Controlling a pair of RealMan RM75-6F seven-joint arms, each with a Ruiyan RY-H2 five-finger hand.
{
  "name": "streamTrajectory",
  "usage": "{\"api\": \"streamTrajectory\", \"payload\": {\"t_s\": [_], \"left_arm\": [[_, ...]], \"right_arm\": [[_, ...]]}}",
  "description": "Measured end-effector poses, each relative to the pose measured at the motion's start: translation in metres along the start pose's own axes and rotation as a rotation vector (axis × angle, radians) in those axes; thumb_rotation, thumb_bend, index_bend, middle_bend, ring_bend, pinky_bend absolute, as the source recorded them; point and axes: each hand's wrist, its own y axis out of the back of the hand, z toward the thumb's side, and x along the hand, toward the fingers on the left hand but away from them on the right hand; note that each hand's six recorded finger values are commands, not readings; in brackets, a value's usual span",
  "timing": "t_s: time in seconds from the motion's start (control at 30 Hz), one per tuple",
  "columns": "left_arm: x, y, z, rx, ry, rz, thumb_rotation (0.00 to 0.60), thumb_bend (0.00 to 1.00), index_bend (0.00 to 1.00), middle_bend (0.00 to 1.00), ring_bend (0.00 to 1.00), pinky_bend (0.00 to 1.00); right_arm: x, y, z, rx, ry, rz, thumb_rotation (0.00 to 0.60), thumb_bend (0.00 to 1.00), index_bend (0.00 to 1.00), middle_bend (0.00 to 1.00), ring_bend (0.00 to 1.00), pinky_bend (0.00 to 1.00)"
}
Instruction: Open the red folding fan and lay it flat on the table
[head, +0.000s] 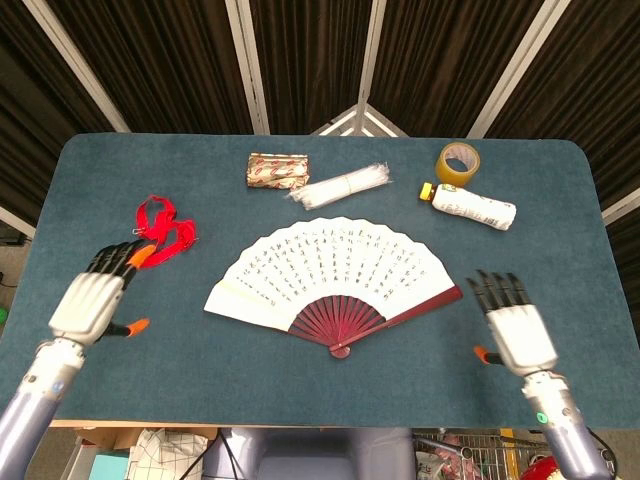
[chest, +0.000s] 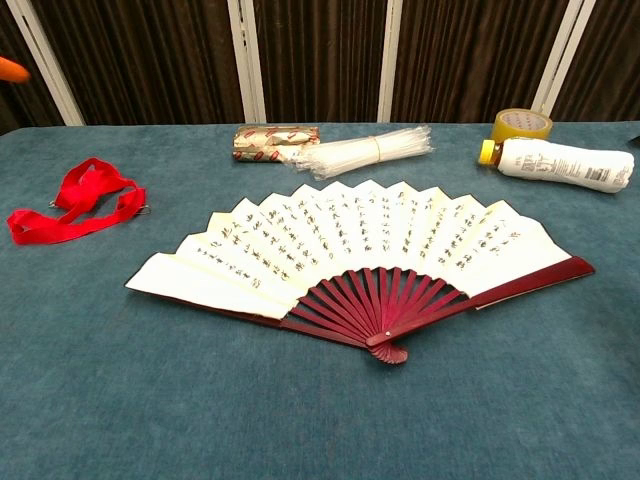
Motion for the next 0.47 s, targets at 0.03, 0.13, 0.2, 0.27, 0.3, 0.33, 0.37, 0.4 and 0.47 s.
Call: {"api": "streamTrajectory", "payload": {"t_s": [0.03,0.13,0.2,0.27,0.3,0.33,0.37,0.4,0.47], "left_arm": [[-0.009,-0.001,-0.004,0.004,0.003,0.013,0.600,0.06,0.00,0.00,0.00,0.00],[-0.042,-0.007,-0.018,0.014,0.028,0.044,0.600,0.06,0.00,0.00,0.00,0.00],[-0.063,-0.011,-0.029,0.009,0.056,0.062,0.600,0.06,0.00,0.00,0.00,0.00],[-0.077,-0.014,-0.039,0.015,0.076,0.083,0.600,0.05,0.00,0.00,0.00,0.00],[-0.084,-0.015,-0.045,0.026,0.086,0.095,0.600,0.05,0.00,0.00,0.00,0.00],[-0.088,-0.016,-0.050,0.040,0.089,0.104,0.600,0.05,0.00,0.00,0.00,0.00],[-0.092,-0.017,-0.054,0.055,0.090,0.111,0.600,0.05,0.00,0.00,0.00,0.00],[-0.097,-0.019,-0.060,0.076,0.092,0.120,0.600,0.05,0.00,0.00,0.00,0.00],[-0.106,-0.021,-0.069,0.102,0.100,0.129,0.600,0.05,0.00,0.00,0.00,0.00]], "right_arm": [[0.006,0.002,-0.007,-0.022,-0.026,-0.020,0.600,0.13,0.00,0.00,0.00,0.00],[0.028,0.009,-0.026,-0.090,-0.091,-0.087,0.600,0.13,0.00,0.00,0.00,0.00],[0.046,0.012,-0.039,-0.132,-0.126,-0.125,0.600,0.13,0.00,0.00,0.00,0.00],[0.064,0.015,-0.051,-0.134,-0.148,-0.164,0.600,0.12,0.00,0.00,0.00,0.00],[0.069,0.017,-0.055,-0.123,-0.154,-0.178,0.600,0.12,0.00,0.00,0.00,0.00],[0.074,0.017,-0.059,-0.110,-0.161,-0.186,0.600,0.13,0.00,0.00,0.00,0.00],[0.081,0.017,-0.064,-0.097,-0.173,-0.191,0.600,0.13,0.00,0.00,0.00,0.00],[0.084,0.017,-0.066,-0.094,-0.181,-0.192,0.600,0.12,0.00,0.00,0.00,0.00],[0.086,0.017,-0.068,-0.097,-0.190,-0.196,0.600,0.12,0.00,0.00,0.00,0.00]]}}
